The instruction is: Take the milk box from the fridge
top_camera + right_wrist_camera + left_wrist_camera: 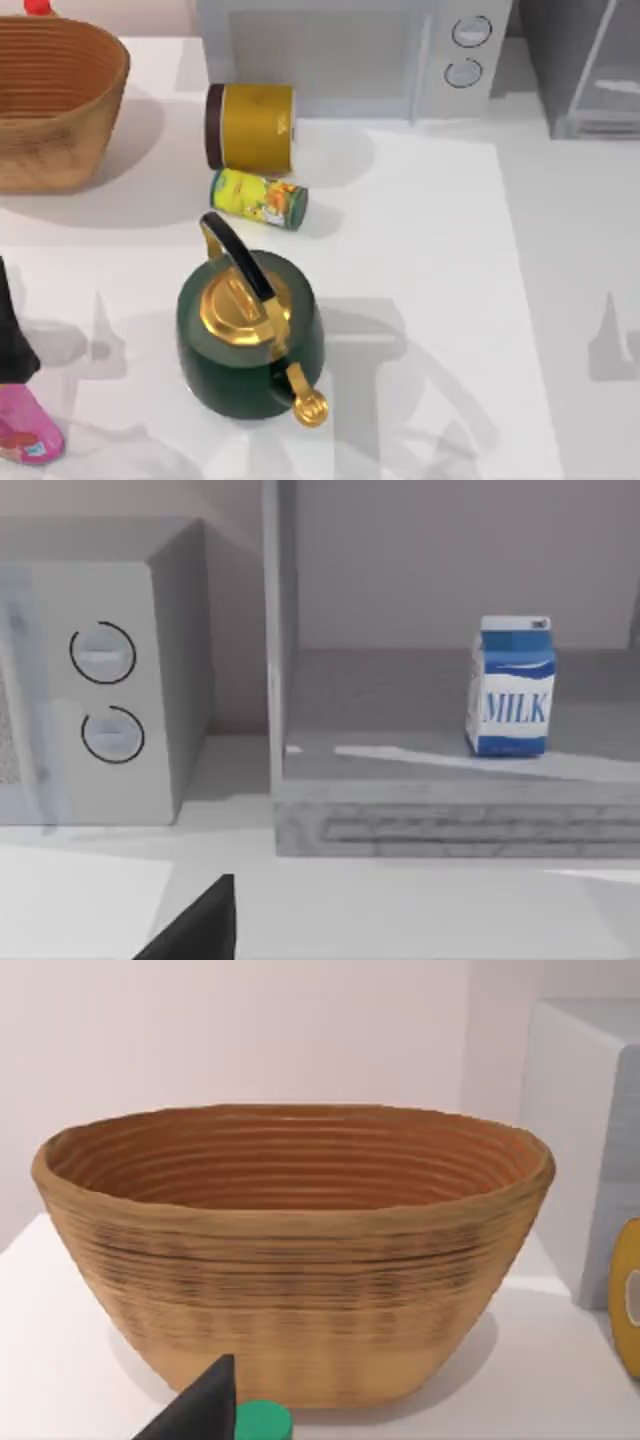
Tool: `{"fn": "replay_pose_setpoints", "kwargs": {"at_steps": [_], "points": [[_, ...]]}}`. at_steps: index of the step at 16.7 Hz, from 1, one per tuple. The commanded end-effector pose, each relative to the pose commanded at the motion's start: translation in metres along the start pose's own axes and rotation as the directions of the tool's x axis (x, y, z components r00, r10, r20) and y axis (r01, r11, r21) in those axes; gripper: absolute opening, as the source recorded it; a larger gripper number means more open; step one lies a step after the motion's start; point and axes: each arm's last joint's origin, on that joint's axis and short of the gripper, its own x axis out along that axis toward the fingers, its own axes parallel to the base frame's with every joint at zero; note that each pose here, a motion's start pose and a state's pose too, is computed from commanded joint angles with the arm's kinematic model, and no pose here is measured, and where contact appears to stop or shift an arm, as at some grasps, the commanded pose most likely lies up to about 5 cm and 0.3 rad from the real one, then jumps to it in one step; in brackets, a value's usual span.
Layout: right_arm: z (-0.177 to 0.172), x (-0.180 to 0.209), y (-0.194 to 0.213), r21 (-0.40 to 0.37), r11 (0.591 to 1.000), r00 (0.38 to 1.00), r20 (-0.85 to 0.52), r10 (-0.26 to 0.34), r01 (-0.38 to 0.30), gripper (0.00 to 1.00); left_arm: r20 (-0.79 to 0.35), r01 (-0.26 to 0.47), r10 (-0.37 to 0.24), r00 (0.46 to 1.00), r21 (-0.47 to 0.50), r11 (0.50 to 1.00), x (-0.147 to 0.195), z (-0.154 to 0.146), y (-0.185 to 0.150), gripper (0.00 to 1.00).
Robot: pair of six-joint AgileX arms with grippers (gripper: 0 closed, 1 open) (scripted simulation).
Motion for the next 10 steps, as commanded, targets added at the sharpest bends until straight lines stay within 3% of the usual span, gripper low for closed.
{"fn": "replay_pose_setpoints", "kwargs": {"at_steps": [10], "points": [[0.013, 0.024, -0.013, -0.009, 1.000, 1.000, 0.016, -0.009, 0.009, 1.00, 0.000, 0.000, 0.000, 1.000, 0.000, 1.000, 0.000, 0.000, 0.000, 1.00]]}}
